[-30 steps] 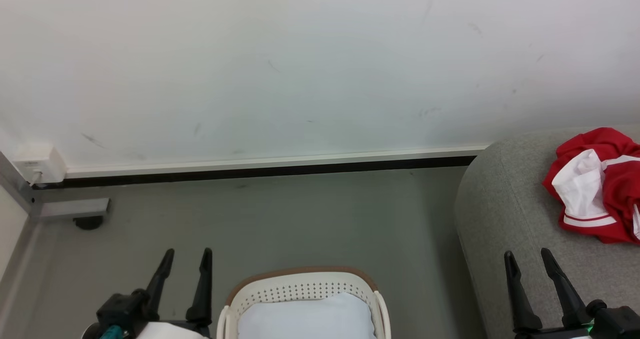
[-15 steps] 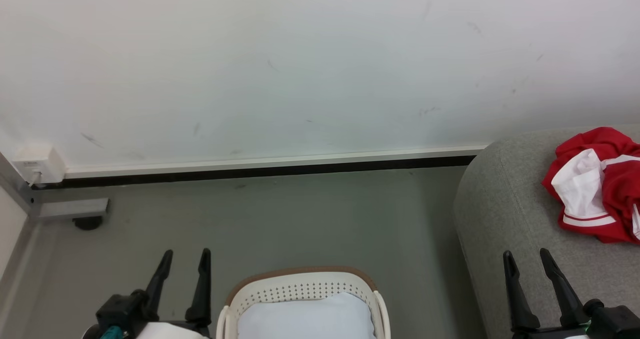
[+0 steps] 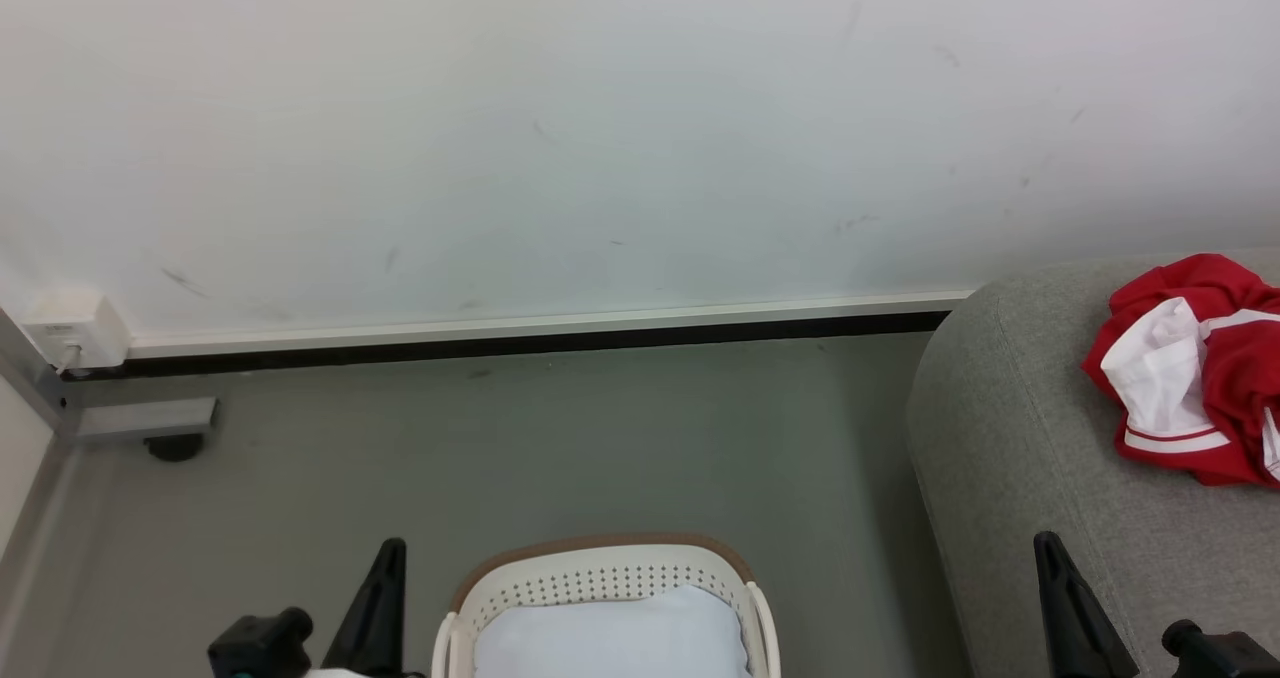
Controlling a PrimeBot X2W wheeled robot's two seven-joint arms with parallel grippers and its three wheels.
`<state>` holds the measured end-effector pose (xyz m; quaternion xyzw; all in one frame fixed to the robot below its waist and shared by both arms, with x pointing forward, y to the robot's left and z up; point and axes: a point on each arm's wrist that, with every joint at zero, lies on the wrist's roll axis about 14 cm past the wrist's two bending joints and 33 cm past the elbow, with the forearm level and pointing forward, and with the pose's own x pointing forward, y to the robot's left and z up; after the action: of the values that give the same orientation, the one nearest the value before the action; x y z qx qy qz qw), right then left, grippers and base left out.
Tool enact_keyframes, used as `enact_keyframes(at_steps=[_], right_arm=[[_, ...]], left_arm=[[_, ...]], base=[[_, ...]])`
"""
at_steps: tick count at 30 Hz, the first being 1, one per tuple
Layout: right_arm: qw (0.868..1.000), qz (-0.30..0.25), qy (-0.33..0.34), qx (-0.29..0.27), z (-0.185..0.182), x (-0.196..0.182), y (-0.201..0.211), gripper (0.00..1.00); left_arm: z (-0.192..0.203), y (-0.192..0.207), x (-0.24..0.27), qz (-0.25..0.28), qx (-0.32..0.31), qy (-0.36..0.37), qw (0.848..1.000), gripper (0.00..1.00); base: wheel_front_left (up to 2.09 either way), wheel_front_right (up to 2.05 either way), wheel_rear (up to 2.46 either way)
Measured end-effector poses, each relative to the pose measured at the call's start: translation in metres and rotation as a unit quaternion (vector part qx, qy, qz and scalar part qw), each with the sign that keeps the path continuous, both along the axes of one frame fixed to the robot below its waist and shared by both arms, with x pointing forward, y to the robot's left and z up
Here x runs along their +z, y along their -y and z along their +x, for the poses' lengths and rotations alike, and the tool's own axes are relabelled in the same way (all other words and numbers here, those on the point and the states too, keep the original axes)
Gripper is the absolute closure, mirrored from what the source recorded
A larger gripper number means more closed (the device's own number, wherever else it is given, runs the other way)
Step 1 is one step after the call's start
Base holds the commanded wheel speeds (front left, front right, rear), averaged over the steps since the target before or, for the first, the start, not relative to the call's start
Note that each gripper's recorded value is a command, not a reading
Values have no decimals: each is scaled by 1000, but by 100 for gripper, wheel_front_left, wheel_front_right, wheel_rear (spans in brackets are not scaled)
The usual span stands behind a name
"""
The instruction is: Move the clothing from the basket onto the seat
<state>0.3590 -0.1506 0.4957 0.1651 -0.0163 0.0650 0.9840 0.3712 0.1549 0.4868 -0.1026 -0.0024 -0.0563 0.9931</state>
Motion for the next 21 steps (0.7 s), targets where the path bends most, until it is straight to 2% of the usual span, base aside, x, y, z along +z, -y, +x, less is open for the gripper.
enact_keyframes(at_steps=[10,21], right_arm=[[996,82,-26,-20,2,-5,10,100],[986,161,-40,-36,6,-5,20,100]], left_arm=[[1,-11,-3,-89,26,-21,995,100],[3,-19,-3,-178,43,-36,982,100]], base=[[0,0,0],[0,0,0]])
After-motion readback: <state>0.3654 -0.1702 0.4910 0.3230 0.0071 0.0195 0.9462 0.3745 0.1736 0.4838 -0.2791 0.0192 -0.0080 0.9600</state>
